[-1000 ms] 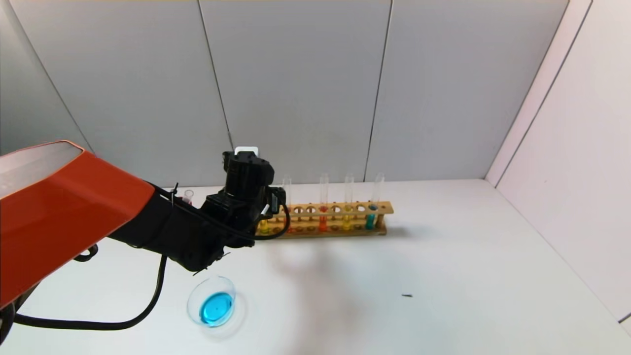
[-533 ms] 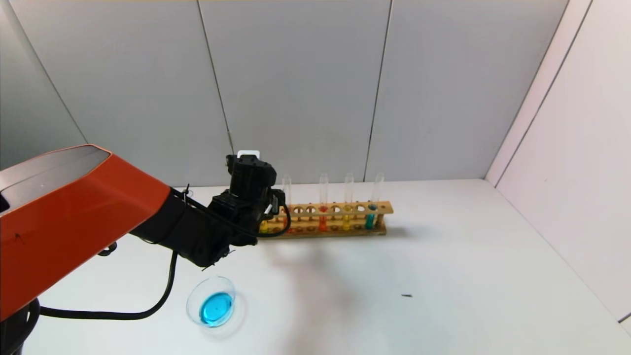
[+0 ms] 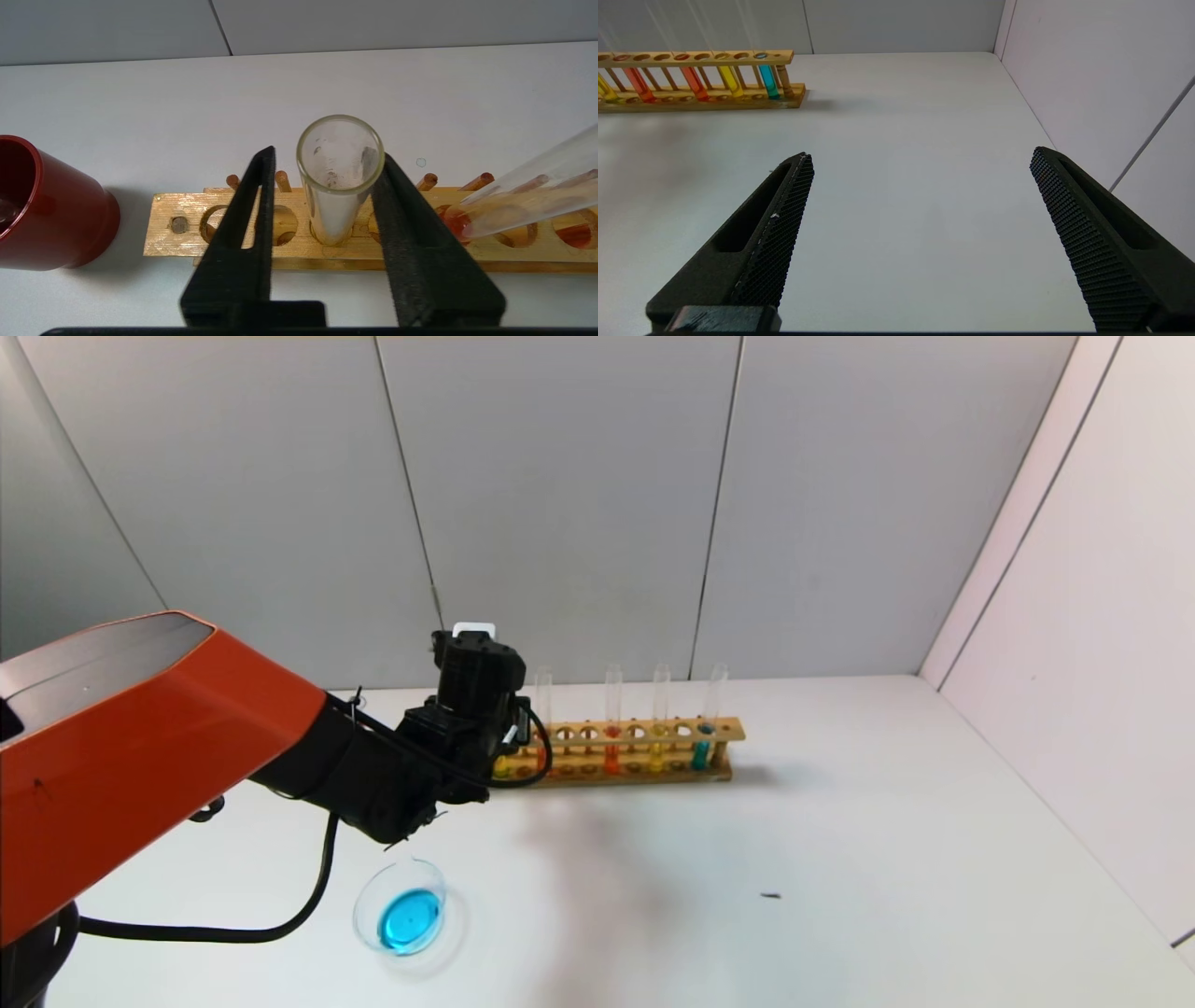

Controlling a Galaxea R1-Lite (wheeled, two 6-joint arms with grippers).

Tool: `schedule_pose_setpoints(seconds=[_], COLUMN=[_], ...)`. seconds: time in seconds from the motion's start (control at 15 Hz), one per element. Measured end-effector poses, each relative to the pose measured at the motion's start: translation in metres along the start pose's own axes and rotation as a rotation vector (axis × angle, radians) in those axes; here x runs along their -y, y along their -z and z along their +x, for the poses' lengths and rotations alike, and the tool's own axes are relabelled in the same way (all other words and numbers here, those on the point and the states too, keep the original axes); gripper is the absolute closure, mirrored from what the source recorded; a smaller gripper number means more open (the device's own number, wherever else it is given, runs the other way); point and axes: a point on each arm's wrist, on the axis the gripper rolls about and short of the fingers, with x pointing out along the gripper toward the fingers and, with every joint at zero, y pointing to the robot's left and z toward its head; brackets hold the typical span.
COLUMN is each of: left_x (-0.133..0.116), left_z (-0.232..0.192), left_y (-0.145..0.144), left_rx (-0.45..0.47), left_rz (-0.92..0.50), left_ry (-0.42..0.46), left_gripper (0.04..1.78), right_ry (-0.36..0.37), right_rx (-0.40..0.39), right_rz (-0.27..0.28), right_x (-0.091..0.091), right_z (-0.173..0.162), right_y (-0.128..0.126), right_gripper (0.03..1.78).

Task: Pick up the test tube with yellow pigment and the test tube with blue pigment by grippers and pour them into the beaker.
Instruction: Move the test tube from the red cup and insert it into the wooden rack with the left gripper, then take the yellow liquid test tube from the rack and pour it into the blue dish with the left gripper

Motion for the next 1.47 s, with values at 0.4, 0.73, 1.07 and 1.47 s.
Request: schedule_pose_setpoints(seconds=[0.4,0.73,1.07,1.47], left_x=[0.000,0.000,-0.001,-0.003], left_z=[0.000,-0.004,-0.010,-0.019], left_y=[0.000,-0.007,-0.031,-0.053], left_rx=[0.001,0.017,0.069,0.102], left_rz=[0.003,0.032,0.063,0.044], left_ry=[0.002,0.006,0.004,0.003], left_gripper=[1.51,1.51,1.51,1.51], right_ry=[0.000,0.000,0.000,0.000], right_rx=[0.000,0.000,0.000,0.000], right_rz=[0.000,0.000,0.000,0.000], right_x=[0.000,0.000,0.000,0.000], right_z=[0.000,0.000,0.000,0.000], right_y=[0.000,0.000,0.000,0.000], right_gripper=[0.11,0.11,0.11,0.11])
